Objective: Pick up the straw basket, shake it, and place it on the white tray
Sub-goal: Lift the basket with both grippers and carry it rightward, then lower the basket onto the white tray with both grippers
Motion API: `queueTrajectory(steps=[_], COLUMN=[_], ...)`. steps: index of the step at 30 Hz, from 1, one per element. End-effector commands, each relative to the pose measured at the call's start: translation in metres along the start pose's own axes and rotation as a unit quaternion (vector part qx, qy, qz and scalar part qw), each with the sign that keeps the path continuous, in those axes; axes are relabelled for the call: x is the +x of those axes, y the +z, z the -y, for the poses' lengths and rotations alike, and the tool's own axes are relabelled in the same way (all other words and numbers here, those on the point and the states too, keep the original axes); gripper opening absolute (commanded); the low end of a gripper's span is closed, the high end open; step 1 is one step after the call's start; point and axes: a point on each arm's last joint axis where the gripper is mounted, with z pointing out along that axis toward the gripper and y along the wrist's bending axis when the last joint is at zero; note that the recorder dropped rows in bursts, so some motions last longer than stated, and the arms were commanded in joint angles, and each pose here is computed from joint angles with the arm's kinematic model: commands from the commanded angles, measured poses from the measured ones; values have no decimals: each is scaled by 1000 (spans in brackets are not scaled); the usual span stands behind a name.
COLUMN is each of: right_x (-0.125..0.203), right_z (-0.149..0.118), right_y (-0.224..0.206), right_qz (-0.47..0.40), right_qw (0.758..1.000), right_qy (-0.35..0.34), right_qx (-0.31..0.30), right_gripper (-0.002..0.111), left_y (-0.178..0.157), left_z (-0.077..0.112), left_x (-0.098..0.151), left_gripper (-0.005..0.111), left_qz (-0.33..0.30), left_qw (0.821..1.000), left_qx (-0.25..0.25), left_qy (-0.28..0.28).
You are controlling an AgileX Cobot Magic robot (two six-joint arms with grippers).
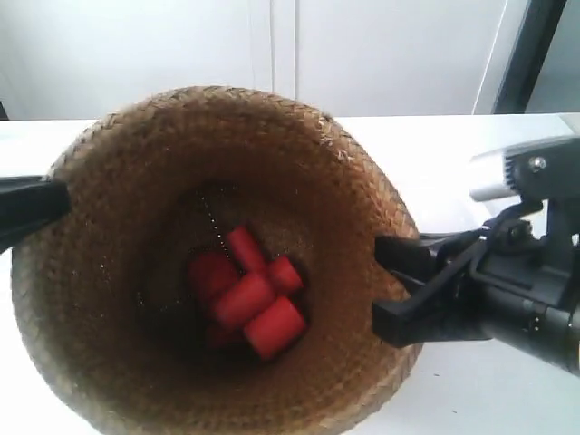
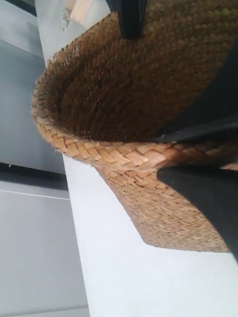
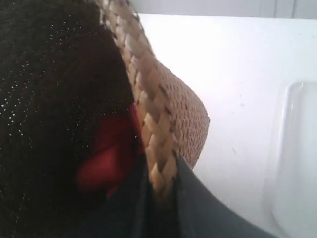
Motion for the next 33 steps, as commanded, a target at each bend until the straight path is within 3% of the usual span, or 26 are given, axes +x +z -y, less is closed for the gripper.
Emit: queueTrajectory(steps=[1, 4, 8, 13, 18, 21, 25, 30, 33], right_x=[-51, -73, -78, -78, -85, -94, -104, -114, -119], right_z=[-17, -15, -2, 18, 35, 35, 39, 43, 51], right_y=[-30, -52, -57, -59, -65, -67, -71, -71, -65], right_qz=[102, 155, 157, 82, 35, 23, -3, -20, -49], right_qw=[993, 986, 987, 984, 956, 948, 930, 915, 904], right_qy=[-18, 21, 42, 38, 47, 34, 22, 15, 12], right_qx=[-63, -57, 14, 152, 287, 314, 367, 403, 425], right_gripper=[0, 0, 0, 0, 0, 0, 0, 0, 0], left_y=[-11, -13, -3, 21, 43, 65, 96, 131, 154], left_z=[28, 29, 12, -3, -9, -1, 17, 27, 34], left_x=[-50, -66, -71, -75, -92, -98, -97, -83, -75], left_gripper=[0, 0, 0, 0, 0, 0, 0, 0, 0], left_qz=[98, 87, 66, 29, 25, 15, -1, -16, -38], left_qw=[990, 993, 997, 995, 992, 993, 997, 994, 992], left_qx=[97, 78, 31, 61, 93, 102, 64, -46, -31], left_qy=[8, -2, -29, -68, -83, -49, 34, 102, 117])
